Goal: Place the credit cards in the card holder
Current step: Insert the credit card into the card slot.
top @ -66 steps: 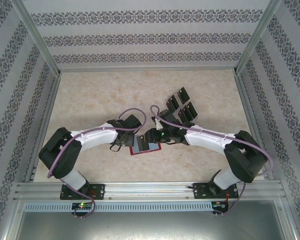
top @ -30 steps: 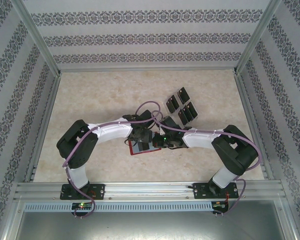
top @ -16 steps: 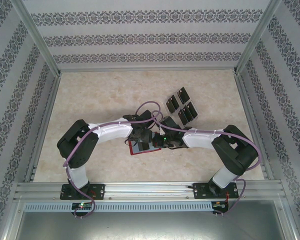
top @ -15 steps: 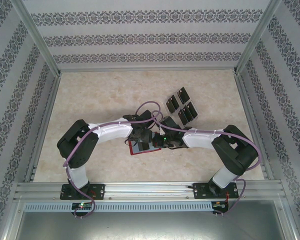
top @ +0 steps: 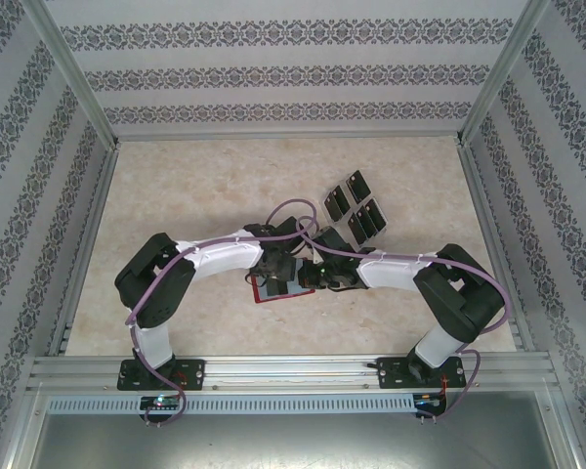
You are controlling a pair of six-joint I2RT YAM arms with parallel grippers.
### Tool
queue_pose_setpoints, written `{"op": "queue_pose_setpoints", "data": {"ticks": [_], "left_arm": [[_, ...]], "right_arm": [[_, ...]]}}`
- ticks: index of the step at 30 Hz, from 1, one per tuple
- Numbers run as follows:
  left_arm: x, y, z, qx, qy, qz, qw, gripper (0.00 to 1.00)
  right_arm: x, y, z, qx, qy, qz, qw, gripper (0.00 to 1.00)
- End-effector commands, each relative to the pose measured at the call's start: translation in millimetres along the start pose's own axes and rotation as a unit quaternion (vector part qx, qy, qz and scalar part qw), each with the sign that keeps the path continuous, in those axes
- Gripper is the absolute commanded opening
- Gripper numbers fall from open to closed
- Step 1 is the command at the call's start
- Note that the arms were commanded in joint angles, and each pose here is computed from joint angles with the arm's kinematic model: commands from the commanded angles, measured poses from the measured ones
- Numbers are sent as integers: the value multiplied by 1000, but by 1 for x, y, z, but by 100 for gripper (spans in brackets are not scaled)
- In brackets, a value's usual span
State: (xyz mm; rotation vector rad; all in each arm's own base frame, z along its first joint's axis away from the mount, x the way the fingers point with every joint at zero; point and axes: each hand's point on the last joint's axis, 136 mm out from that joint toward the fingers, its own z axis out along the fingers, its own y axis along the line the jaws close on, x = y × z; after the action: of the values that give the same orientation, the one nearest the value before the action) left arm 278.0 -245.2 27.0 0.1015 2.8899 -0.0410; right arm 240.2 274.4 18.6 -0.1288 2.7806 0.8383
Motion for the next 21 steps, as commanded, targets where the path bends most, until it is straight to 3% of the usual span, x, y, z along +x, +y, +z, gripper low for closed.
{"op": "queue_pose_setpoints", "data": {"ticks": [1, 21], "left_arm": [[16, 19, -5, -48, 17, 27, 998, 66], [17, 42, -7, -80, 2, 10, 997, 66]], "right_arm": [[13, -22, 6, 38, 20, 17, 999, 0], [15, -25, 5, 44, 22, 22, 999, 0]]}}
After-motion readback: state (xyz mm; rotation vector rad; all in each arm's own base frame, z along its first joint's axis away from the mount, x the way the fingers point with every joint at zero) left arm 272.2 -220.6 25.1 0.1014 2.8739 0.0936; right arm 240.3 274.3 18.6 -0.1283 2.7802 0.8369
